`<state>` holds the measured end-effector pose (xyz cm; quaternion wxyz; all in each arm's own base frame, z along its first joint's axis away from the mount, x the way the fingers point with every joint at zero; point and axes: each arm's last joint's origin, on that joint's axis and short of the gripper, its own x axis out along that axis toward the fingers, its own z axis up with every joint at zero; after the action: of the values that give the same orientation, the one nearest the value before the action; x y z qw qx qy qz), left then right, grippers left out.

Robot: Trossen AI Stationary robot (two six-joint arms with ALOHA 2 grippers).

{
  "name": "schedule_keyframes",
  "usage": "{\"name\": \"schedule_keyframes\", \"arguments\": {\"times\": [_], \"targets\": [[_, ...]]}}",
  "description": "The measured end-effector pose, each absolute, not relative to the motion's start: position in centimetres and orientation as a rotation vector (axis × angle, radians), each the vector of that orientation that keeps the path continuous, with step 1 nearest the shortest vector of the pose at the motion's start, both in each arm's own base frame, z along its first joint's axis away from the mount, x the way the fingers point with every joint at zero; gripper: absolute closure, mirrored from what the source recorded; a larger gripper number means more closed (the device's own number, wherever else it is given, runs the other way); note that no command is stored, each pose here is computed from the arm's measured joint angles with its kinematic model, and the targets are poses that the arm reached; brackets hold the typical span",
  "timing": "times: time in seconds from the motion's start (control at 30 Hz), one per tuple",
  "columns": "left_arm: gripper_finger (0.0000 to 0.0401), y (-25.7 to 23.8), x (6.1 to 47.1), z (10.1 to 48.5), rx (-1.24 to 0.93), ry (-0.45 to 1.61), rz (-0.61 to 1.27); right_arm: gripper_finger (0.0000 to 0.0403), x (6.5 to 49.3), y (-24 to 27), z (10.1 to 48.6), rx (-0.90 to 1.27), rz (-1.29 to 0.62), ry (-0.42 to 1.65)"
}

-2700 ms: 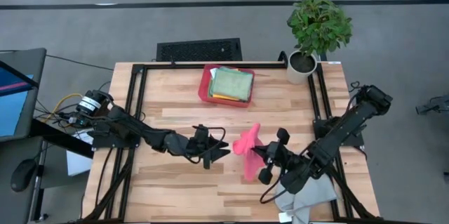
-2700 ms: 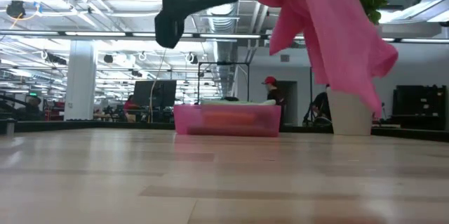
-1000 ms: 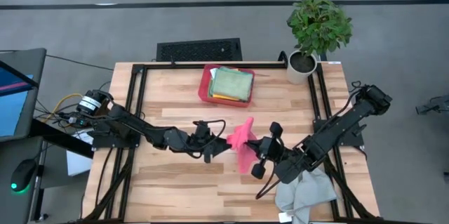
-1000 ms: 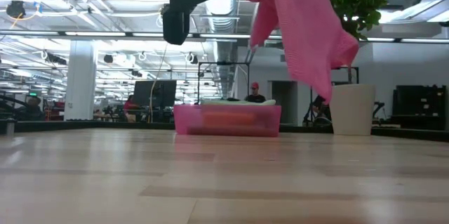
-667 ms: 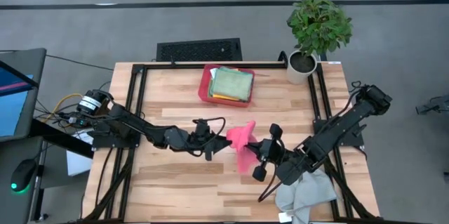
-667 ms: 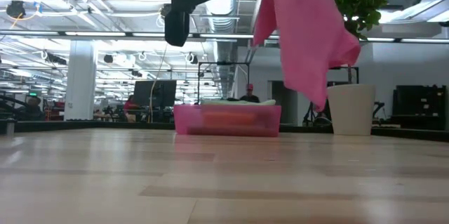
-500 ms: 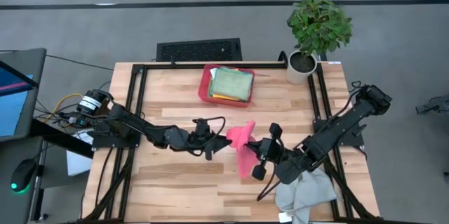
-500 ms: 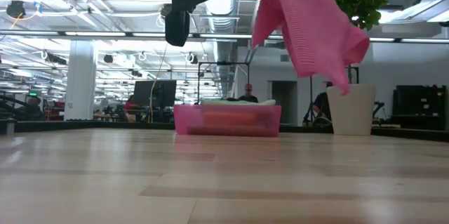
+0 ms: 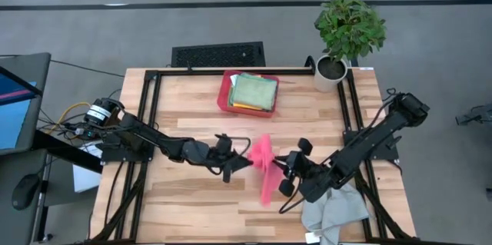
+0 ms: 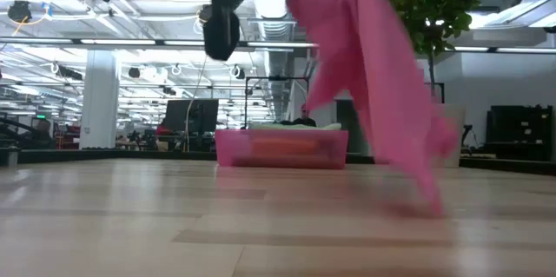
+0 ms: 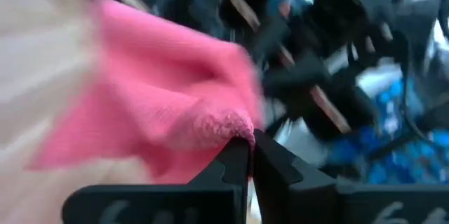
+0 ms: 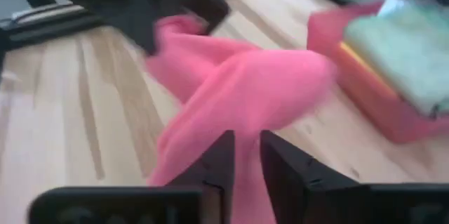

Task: Fold microfiber towels
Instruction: Fold the pink microfiber cloth

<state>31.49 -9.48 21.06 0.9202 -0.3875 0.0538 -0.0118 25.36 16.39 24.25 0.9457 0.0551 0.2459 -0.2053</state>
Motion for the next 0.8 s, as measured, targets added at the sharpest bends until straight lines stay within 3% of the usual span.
{"name": "schedule_keyframes", "arguments": {"times": [0.17, 0.4, 0.63, 0.8], "targets": [[0.04, -10.0, 31.0, 19.1, -0.757, 0.352, -0.071, 0.026, 24.5, 15.8, 21.6, 0.119, -0.436, 0.537], [0.0401, -11.4, 30.1, 17.9, -0.723, 0.554, -0.194, 0.0194, 25.1, 14.9, 21.4, 0.057, -0.434, 0.539], [0.0401, -13.7, 28.7, 17.2, -0.67, 0.62, -0.16, 0.018, 28.1, 11.8, 20.2, 0.011, -0.429, 0.607], [0.0401, -15.2, 27.7, 17.0, -0.628, 0.635, -0.147, 0.0179, 32.2, 10.1, 17.3, 0.035, -0.254, 0.658]]}}
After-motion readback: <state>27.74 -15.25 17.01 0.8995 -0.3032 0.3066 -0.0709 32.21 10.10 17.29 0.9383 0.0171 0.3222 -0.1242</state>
